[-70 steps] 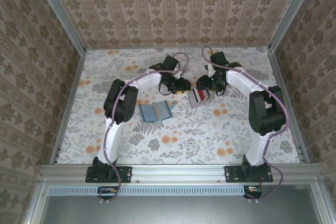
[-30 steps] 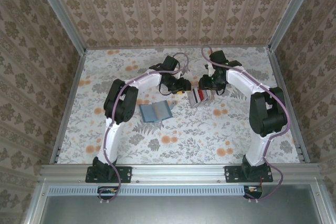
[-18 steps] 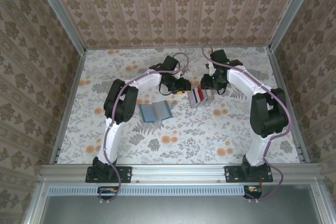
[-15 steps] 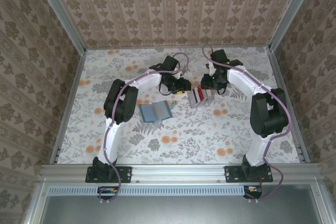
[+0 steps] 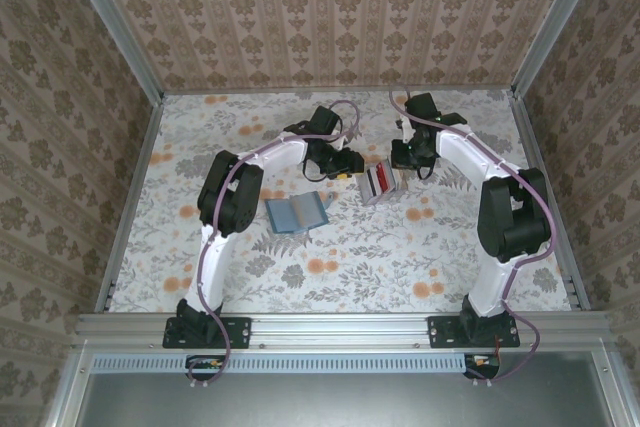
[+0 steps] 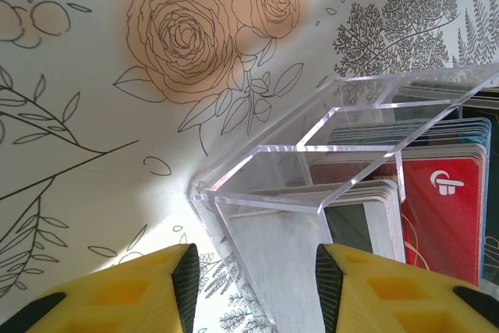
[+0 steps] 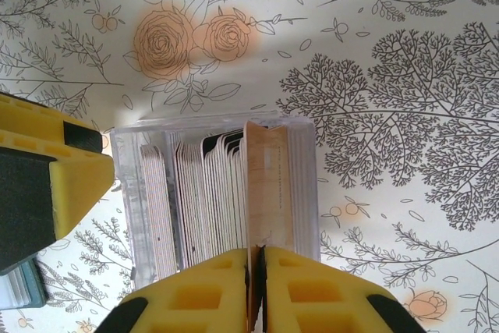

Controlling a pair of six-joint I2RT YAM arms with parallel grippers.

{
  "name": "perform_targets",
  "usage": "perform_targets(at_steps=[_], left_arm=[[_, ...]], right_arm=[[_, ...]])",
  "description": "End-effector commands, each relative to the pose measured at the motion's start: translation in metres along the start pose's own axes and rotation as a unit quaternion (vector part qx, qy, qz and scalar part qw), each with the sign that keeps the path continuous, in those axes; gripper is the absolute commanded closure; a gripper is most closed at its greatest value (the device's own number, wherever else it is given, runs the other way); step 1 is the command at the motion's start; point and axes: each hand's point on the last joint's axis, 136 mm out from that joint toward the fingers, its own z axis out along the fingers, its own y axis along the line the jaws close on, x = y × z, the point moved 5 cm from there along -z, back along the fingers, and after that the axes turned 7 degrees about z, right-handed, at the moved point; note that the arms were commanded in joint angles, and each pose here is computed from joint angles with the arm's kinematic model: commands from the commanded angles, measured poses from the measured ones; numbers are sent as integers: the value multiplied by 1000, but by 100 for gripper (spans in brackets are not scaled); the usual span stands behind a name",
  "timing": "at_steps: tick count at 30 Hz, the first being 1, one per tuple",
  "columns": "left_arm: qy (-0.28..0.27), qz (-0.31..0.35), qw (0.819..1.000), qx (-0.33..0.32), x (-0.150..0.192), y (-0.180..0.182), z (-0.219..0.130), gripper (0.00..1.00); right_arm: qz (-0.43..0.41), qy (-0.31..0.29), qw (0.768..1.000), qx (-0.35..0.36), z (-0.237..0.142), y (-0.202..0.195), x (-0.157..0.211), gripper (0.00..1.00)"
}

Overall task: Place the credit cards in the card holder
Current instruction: Pick up the credit card from the storage box.

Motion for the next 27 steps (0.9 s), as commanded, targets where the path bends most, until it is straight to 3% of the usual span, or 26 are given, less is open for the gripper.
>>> perform_targets(at_steps=[1, 14, 24, 27], left_arm=[[23, -13, 1000, -5, 11, 8, 15, 54], [5, 7, 1000, 0, -2, -12, -5, 53], [-35, 58, 998, -19, -22, -38, -75, 50], [-54, 55, 996, -38, -15, -32, -100, 50]], right_arm=[[-7, -19, 1000, -3, -21, 5, -3, 93], [-12, -69, 998, 10, -53, 0, -15, 98], [-32, -147, 988, -36, -95, 32, -8, 98], [-47, -142, 984, -97, -97, 58, 1, 97]])
